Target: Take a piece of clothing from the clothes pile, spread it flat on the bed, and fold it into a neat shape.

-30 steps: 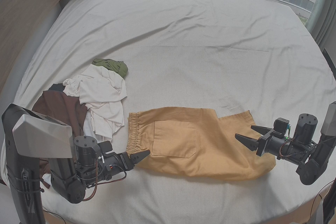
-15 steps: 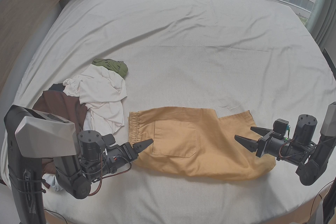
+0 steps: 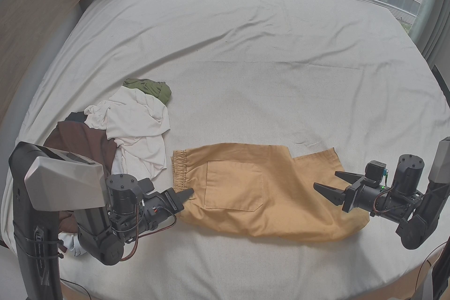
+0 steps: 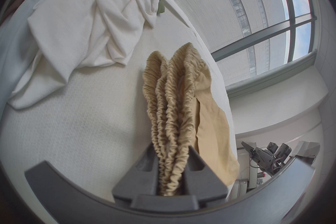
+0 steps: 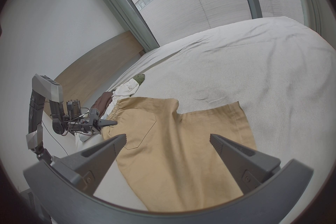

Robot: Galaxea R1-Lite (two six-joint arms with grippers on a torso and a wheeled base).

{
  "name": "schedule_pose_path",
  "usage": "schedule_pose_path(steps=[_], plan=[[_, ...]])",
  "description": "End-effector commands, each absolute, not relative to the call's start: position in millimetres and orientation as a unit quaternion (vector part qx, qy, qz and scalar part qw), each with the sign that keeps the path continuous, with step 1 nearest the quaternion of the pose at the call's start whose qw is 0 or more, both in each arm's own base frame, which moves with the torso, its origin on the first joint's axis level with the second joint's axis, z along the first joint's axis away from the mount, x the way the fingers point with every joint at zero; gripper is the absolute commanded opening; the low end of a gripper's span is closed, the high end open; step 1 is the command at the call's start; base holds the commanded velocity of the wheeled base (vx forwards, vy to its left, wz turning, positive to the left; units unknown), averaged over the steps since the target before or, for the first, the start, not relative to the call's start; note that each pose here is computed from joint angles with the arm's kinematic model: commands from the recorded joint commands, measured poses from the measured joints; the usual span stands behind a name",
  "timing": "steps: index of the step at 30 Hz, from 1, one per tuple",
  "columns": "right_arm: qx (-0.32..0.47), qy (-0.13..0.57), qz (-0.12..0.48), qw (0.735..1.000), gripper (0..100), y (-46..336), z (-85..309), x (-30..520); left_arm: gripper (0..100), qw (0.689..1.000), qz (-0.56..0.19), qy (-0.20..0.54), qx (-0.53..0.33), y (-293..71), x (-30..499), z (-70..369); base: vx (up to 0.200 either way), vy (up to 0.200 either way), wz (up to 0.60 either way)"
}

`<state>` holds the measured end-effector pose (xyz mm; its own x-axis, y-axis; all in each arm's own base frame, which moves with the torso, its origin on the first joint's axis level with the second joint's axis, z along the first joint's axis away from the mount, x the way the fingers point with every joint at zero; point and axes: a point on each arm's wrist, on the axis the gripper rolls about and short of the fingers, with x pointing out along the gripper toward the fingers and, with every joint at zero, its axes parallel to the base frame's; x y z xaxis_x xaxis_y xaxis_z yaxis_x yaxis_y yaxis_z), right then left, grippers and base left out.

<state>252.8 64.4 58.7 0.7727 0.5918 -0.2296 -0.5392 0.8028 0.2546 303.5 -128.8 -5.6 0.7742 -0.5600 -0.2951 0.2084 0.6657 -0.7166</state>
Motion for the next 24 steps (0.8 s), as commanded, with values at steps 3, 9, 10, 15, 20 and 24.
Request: schedule_pose_path(steps=[3, 9, 10, 15, 20, 24], plan=[[0.088, 0.164, 0.300, 0.936, 100, 64.8, 52.0, 253.3, 0, 0.890, -0.186, 0.228, -0.348, -122.1, 303.8, 4.0, 0.000, 0.000, 0.00], [0.088, 0.169, 0.300, 0.935, 100, 65.2, 49.4, 253.4, 0, 0.894, -0.182, 0.208, -0.353, -107.3, 291.8, 27.9, 0.000, 0.000, 0.00], [0.088, 0.169, 0.300, 0.935, 100, 65.2, 49.4, 253.4, 0, 0.894, -0.182, 0.208, -0.353, -107.3, 291.8, 27.9, 0.000, 0.000, 0.00], [0.088, 0.170, 0.300, 0.934, 100, 65.4, 49.1, 252.6, 0, 0.897, -0.163, 0.213, -0.353, -93.2, 280.7, 32.5, 0.000, 0.000, 0.00], [0.088, 0.173, 0.305, 0.933, 100, 68.3, 48.7, 251.2, 0, 0.901, -0.149, 0.221, -0.344, -85.1, 275.9, 28.9, 0.000, 0.000, 0.00], [0.087, 0.173, 0.308, 0.931, 100, 70.3, 48.7, 250.6, 0, 0.901, -0.146, 0.226, -0.340, -83.3, 272.6, 27.5, 0.000, 0.000, 0.00]])
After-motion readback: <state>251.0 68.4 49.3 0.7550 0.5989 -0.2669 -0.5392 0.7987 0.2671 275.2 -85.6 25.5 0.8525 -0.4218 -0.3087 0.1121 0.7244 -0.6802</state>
